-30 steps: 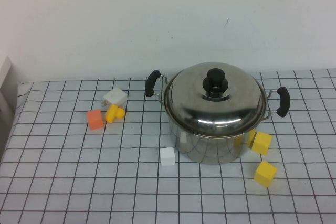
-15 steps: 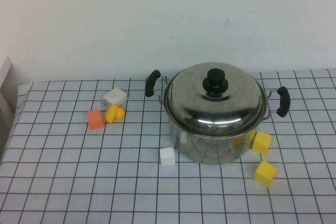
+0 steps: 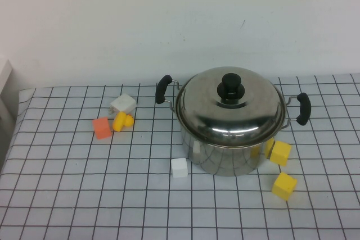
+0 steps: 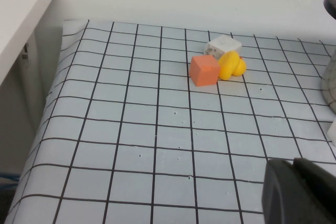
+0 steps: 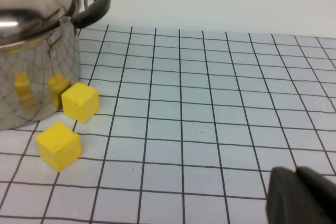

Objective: Cover the pot

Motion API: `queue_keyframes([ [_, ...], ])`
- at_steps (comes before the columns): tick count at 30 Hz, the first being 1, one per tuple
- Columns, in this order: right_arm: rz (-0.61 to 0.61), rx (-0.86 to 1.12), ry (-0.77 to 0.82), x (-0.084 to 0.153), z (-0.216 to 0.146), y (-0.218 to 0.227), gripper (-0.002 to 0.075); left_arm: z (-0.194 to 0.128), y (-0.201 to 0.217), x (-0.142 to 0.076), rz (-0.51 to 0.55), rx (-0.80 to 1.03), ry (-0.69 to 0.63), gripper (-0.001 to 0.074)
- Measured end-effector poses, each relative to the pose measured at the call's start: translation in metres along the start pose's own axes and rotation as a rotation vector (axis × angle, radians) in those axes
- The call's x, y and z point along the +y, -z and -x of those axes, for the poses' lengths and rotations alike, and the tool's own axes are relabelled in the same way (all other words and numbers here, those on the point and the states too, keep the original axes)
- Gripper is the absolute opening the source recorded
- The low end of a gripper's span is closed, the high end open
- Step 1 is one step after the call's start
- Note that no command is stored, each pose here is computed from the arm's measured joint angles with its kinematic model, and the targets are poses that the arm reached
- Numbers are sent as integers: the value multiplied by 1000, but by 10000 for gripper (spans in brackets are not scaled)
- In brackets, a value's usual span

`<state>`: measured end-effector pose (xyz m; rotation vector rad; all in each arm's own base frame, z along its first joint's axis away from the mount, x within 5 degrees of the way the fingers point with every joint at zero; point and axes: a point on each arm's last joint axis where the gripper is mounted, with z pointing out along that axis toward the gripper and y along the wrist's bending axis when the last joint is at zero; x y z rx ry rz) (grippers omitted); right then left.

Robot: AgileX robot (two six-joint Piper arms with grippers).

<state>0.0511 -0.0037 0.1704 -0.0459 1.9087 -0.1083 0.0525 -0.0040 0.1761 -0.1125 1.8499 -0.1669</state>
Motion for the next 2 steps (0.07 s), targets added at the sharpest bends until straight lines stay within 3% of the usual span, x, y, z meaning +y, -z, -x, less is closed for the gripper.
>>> queue_keyframes([
  [2, 0, 0, 0, 0, 0, 0, 9, 0, 0, 0, 0, 0, 0, 0],
])
